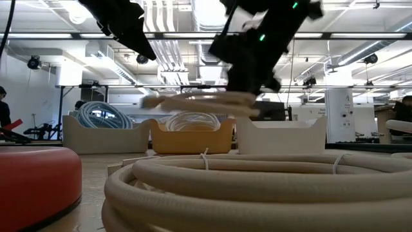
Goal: Sort HDMI cables
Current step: Put the top light brown HDMI cable into the white bin
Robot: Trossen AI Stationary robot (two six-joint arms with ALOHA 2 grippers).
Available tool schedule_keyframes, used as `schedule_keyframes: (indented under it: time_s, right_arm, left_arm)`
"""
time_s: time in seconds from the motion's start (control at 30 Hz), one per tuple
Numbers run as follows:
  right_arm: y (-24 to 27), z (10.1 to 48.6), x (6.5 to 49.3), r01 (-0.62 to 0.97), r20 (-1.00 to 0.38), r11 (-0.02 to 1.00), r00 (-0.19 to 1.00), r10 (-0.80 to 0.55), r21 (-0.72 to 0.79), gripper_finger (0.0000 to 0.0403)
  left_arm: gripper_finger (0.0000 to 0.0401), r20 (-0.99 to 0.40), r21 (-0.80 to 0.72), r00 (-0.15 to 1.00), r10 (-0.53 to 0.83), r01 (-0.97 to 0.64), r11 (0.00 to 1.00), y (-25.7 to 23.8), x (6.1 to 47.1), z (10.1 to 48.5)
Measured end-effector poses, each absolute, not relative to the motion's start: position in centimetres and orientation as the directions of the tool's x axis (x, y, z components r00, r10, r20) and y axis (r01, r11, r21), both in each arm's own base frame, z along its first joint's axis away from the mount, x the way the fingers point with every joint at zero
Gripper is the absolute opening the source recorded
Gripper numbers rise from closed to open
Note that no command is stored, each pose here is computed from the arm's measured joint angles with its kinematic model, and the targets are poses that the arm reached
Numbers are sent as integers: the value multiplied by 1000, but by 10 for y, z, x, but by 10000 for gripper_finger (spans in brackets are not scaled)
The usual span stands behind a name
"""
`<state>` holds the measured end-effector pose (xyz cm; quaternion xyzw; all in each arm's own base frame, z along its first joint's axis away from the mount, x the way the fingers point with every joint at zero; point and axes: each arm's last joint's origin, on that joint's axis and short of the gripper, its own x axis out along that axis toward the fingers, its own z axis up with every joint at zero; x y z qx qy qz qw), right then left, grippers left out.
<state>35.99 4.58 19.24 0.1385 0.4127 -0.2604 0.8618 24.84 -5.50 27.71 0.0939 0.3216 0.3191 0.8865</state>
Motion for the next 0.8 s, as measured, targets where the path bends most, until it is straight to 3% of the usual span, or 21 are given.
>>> schedule_keyframes:
  time_s: [0.1,0.27,0.4,0.6,0.8]
  right_arm:
    - [42,217,339,623,-736,778,489,-469,-81,41]
    - [26,241,299,783,-612,587,366,-701,-205,39]
    - [14,244,272,864,-503,458,306,-808,-211,42]
    - [-3,217,245,903,-410,331,202,-889,-274,42]
    - [-23,180,231,943,-388,227,120,-914,-245,44]
  left_arm:
    - [177,-510,368,592,624,-506,780,-55,249,277]
    - [177,-508,361,595,623,-509,781,-55,249,278]
    - [177,-507,360,596,622,-510,781,-55,249,278]
    - [177,-502,352,602,621,-514,783,-56,250,278]
    - [177,-494,347,606,624,-521,780,-56,251,279]
